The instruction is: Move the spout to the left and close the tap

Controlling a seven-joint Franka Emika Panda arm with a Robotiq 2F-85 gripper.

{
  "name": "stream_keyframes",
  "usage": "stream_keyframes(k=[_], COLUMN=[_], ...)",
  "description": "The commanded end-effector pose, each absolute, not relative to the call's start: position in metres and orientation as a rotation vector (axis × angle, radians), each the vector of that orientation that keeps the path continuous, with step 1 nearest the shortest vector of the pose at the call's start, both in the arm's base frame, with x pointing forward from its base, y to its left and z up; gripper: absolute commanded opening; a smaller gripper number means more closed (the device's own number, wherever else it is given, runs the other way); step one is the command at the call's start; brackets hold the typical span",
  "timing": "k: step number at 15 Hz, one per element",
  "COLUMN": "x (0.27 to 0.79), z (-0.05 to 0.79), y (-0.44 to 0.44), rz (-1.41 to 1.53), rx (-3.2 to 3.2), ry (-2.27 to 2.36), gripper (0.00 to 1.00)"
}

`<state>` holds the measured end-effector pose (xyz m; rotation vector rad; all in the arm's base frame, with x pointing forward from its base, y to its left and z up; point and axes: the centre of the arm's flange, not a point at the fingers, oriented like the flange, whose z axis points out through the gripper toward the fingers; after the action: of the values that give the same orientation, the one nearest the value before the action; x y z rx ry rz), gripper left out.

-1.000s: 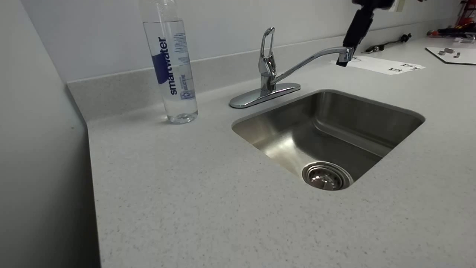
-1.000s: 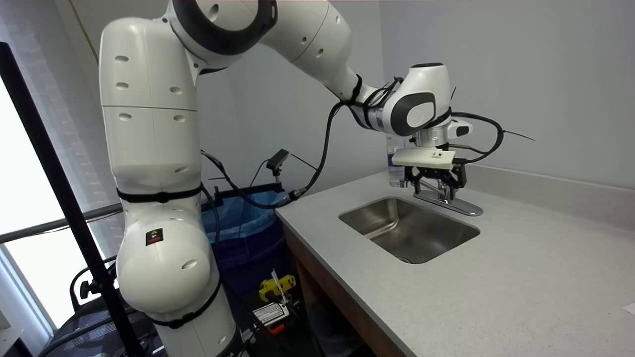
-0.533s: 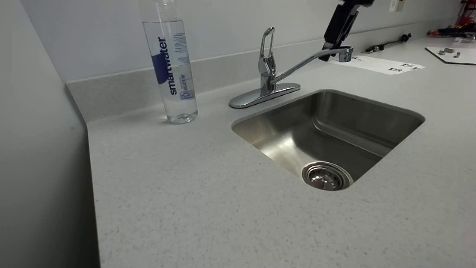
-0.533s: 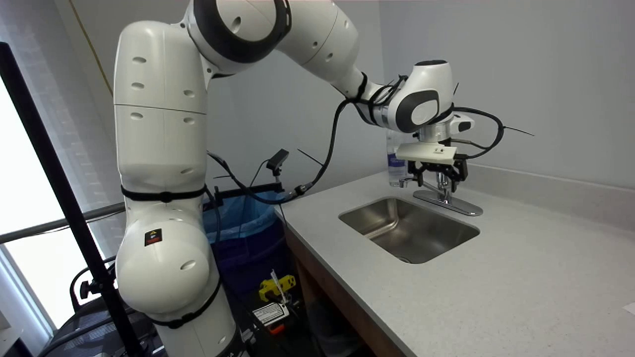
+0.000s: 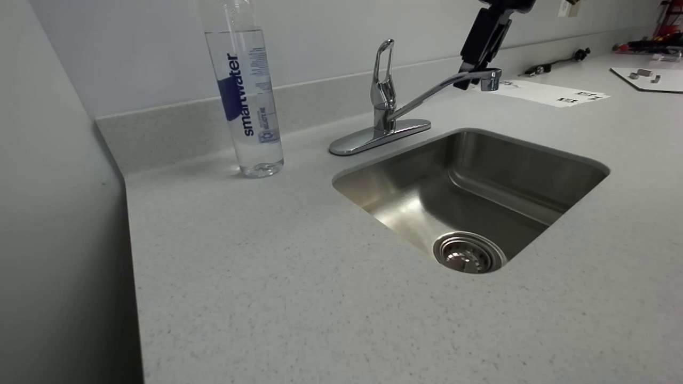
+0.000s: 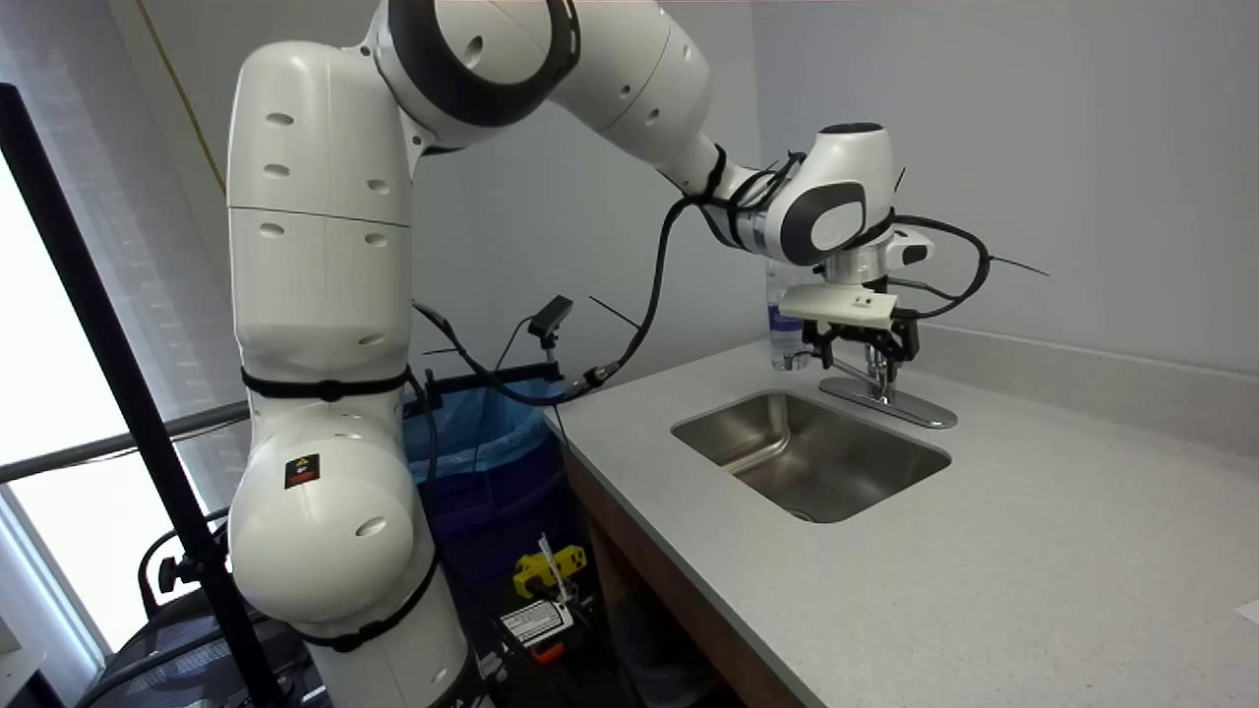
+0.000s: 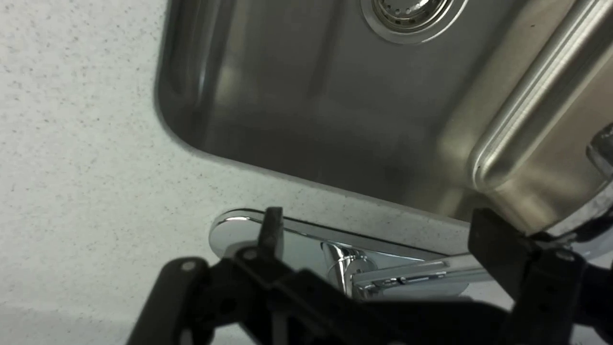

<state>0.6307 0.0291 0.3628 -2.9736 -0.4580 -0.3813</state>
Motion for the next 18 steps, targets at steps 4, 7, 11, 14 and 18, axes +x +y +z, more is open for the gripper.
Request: stream_keyframes(k=[4,7,11,14,18], x=[0.615,0.617,0.620,0.623,0.632], z=[0.355,0.357,0.359,0.355,0.351], y=[0.075,0.092,0.114,0.129,0.146], rz=[-0.340,-0.356,-0.389,-0.424,-0.492], rx=[-2.880,-2.843,-2.793,-2.759,-2.731], ry=[-0.465,-0.463,-0.459,-0.472,-0.506], gripper=[1.00,1.00,1.00,1.00,1.00])
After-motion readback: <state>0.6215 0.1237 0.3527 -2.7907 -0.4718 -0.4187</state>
